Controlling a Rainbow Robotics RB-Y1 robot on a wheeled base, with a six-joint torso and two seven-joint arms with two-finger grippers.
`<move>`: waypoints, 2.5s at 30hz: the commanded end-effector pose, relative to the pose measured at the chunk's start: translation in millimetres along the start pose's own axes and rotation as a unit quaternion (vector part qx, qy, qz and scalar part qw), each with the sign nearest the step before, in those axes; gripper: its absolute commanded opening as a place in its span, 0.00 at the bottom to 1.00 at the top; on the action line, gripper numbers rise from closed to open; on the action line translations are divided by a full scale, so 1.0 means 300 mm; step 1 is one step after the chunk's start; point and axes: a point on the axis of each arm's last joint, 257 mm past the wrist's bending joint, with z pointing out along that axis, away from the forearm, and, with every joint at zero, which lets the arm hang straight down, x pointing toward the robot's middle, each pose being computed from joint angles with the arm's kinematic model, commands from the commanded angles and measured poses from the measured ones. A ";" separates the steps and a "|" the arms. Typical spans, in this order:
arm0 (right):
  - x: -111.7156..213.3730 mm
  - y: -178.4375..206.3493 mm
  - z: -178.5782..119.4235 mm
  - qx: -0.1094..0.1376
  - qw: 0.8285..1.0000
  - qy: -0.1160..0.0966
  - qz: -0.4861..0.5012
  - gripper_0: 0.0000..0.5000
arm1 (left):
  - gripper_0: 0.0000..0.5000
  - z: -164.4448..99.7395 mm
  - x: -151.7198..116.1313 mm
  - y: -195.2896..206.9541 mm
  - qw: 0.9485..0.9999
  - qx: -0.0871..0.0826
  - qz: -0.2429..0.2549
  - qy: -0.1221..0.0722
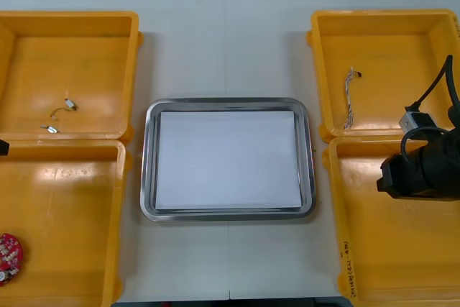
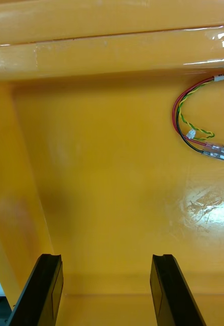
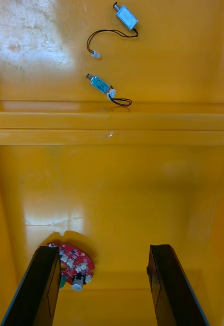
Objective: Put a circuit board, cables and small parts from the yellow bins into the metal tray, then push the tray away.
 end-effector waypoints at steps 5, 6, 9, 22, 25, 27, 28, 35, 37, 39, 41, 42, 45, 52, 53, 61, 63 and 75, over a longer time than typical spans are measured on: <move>-0.004 0.000 -0.024 -0.005 1.000 -0.010 -0.005 1.00 | 1.00 -0.053 -0.058 -0.007 0.998 -0.004 0.046 -0.033; -0.004 0.000 -0.024 -0.005 1.000 -0.010 -0.005 1.00 | 1.00 -0.053 -0.058 -0.007 0.998 -0.004 0.046 -0.033; -0.004 0.000 -0.024 -0.005 1.000 -0.010 -0.005 1.00 | 1.00 -0.053 -0.058 -0.007 0.998 -0.004 0.046 -0.033; -0.004 0.000 -0.024 -0.005 1.000 -0.010 -0.005 1.00 | 1.00 -0.053 -0.058 -0.007 0.998 -0.004 0.046 -0.033; -0.004 0.000 -0.024 -0.005 1.000 -0.010 -0.005 1.00 | 1.00 -0.014 0.023 0.021 0.999 -0.008 0.043 0.006; -0.004 0.000 -0.024 -0.005 1.000 -0.010 -0.005 1.00 | 1.00 -0.031 0.032 0.039 0.998 -0.018 0.057 0.021; -0.004 0.000 -0.024 -0.005 1.000 -0.010 -0.005 1.00 | 1.00 -0.036 0.040 0.044 0.997 -0.021 0.064 0.030; 0.036 -0.027 0.011 0.000 1.000 0.013 0.004 1.00 | 1.00 -0.027 0.057 0.098 0.998 -0.007 0.031 0.056; 0.031 -0.038 0.006 0.004 1.000 0.012 0.001 1.00 | 1.00 -0.016 0.060 0.114 0.998 -0.007 0.025 0.055; 0.027 -0.042 -0.001 0.006 1.000 0.011 -0.004 1.00 | 1.00 -0.010 0.062 0.123 0.999 -0.004 0.018 0.049; 0.025 -0.045 -0.004 0.006 1.000 0.011 -0.012 1.00 | 1.00 0.004 0.077 0.136 0.999 0.000 0.010 0.043; 0.021 -0.047 -0.007 0.007 1.000 0.009 -0.019 1.00 | 1.00 0.014 0.088 0.141 0.999 0.001 0.011 0.042; 0.003 -0.059 -0.017 0.010 0.998 0.002 -0.062 1.00 | 1.00 0.036 0.117 0.147 0.999 0.003 0.024 0.045; -0.051 -0.117 -0.043 0.036 0.981 -0.020 -0.192 1.00 | 1.00 0.078 0.197 0.179 0.994 -0.002 0.091 0.062; -0.055 -0.117 -0.045 0.038 0.978 -0.022 -0.203 1.00 | 1.00 0.082 0.205 0.182 0.993 -0.002 0.096 0.064; -0.100 -0.148 -0.052 0.058 0.948 -0.039 -0.311 1.00 | 1.00 0.117 0.276 0.217 0.979 -0.003 0.187 0.078; -0.103 -0.155 -0.043 0.058 0.942 -0.040 -0.328 1.00 | 1.00 0.124 0.286 0.222 0.976 -0.003 0.205 0.078; -0.132 -0.216 0.032 0.039 0.911 -0.041 -0.409 1.00 | 1.00 0.151 0.324 0.263 0.935 -0.004 0.344 0.083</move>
